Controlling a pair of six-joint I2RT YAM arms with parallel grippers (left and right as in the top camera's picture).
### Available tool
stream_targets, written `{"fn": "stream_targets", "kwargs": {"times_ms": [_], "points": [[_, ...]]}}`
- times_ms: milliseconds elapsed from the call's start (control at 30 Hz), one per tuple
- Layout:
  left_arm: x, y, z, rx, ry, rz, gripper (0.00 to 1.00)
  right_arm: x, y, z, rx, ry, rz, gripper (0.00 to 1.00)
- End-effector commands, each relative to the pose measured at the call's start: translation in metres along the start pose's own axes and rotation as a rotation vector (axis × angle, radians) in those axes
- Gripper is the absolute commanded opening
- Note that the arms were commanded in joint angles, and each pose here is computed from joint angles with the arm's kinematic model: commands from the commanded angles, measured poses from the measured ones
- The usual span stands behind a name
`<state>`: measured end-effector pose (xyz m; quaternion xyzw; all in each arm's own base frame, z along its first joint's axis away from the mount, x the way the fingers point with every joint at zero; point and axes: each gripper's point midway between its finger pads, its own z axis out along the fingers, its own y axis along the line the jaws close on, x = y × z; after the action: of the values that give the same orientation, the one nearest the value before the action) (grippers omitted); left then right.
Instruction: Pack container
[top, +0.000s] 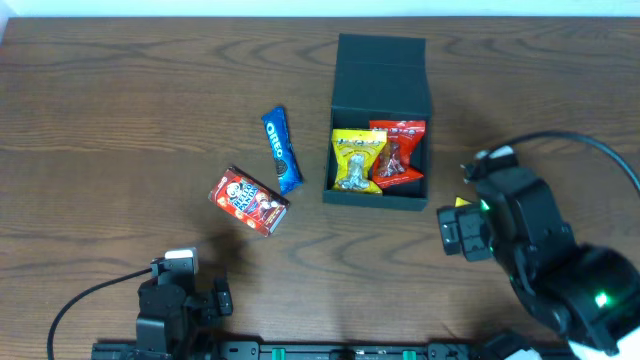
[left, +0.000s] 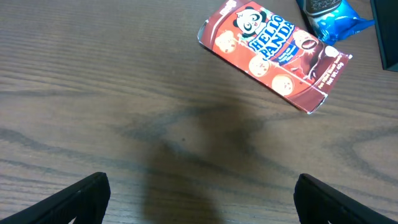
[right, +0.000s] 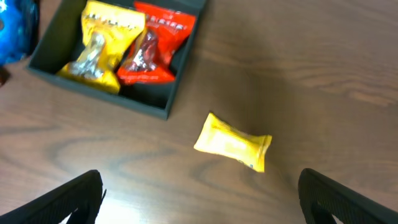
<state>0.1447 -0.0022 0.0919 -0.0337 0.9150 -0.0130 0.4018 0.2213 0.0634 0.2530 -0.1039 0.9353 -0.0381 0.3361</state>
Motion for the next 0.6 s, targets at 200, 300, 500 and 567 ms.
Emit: {"fn": "stream_targets", "kwargs": {"times_ms": [200, 300, 500, 567], "points": [[0.016, 0.003, 0.007, -0.014, 0.053, 0.009, 0.95, 0.054, -0.008, 0.02, -0.069, -0.093, -0.048, 0.99], [0.016, 0.003, 0.007, -0.014, 0.053, 0.009, 0.95, 0.065, -0.022, 0.017, -0.032, -0.123, 0.057, 0.99], [0.016, 0.003, 0.007, -0.014, 0.053, 0.009, 0.95, 0.095, -0.027, 0.01, -0.026, -0.111, 0.187, 0.99], [0.016, 0.003, 0.007, -0.014, 0.053, 0.009, 0.95, 0.095, -0.027, 0.01, -0.026, -0.11, 0.187, 0.99]]}}
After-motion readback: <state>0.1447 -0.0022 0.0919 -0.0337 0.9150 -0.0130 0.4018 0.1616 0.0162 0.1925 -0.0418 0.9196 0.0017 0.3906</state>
